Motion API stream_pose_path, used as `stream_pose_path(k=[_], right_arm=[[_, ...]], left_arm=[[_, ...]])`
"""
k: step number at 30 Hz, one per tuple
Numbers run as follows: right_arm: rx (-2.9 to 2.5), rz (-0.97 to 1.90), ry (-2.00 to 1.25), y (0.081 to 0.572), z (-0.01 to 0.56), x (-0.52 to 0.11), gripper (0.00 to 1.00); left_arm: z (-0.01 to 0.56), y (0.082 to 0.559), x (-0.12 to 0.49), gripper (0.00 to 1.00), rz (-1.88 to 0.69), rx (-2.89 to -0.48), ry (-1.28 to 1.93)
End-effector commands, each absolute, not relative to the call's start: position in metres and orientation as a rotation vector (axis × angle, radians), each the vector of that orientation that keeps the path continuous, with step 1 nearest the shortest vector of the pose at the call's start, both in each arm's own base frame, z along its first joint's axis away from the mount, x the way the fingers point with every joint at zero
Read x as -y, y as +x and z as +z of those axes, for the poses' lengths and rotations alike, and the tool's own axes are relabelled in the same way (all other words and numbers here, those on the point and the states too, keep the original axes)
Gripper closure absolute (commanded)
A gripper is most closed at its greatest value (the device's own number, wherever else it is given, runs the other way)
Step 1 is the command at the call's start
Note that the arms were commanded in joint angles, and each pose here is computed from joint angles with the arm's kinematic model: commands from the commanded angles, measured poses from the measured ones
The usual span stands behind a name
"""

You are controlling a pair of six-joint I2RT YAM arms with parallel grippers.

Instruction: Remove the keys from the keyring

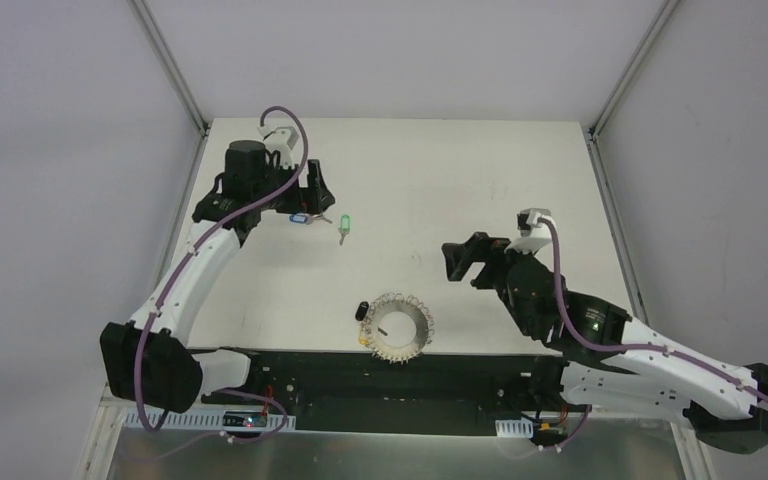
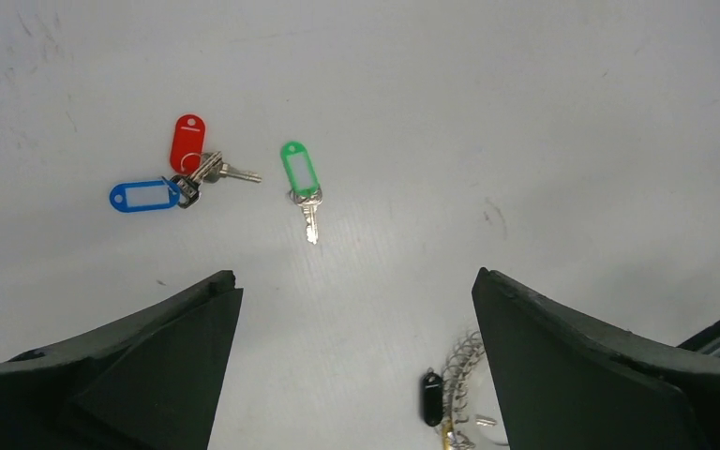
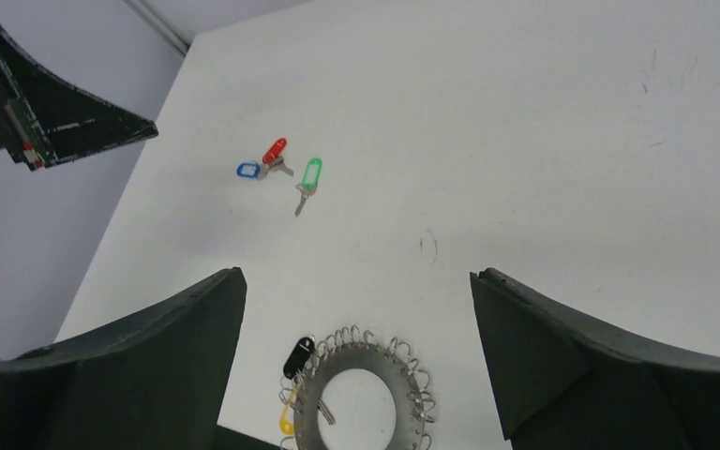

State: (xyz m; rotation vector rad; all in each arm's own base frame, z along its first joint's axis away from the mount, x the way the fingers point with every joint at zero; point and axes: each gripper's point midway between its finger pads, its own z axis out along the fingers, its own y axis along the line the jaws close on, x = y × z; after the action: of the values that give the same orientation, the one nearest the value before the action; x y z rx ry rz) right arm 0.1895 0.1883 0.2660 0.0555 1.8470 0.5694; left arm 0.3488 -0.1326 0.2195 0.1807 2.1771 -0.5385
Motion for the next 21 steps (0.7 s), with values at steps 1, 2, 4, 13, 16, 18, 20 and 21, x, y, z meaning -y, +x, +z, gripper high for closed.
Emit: stream_pose_path(k=[1,2,4,13,16,18,20,21], right_arm=[[-1.754,0.493,0.126,0.203,0.314,-0.175,0.01],[-1.743,0.47,0.126,0.207,0.32,-0.175,0.01],[-1.726,0.429,0.119,0.212,0.331,-0.178,0.01],[-1.579,0.402,0.074,0.223,0.416,-0.18,0.01],[-1.554,0.369,0.063,0.225,0.428,-0.176,0.01],[-1.55,0.356,0.064,0.225,0.428,-0.174,0.01],[-1.553,0.354,0.069,0.225,0.425,-0.173,0.01],[-1.554,0.353,0.072,0.225,0.423,-0.173,0.01]], left_arm=[[0.279,0.337,0.141,0.01,-0.677,-2.024,0.032],[0.285,0.337,0.14,0.01,-0.671,-2.006,0.027],[0.3,0.336,0.134,0.01,-0.645,-1.963,0.002],[0.357,0.293,0.12,0.01,-0.594,-1.691,0.11],[0.365,0.288,0.109,0.01,-0.546,-1.648,0.074],[0.365,0.288,0.103,0.01,-0.516,-1.642,0.062],[0.367,0.286,0.104,0.01,-0.521,-1.634,0.07],[0.368,0.284,0.105,0.01,-0.527,-1.628,0.075]])
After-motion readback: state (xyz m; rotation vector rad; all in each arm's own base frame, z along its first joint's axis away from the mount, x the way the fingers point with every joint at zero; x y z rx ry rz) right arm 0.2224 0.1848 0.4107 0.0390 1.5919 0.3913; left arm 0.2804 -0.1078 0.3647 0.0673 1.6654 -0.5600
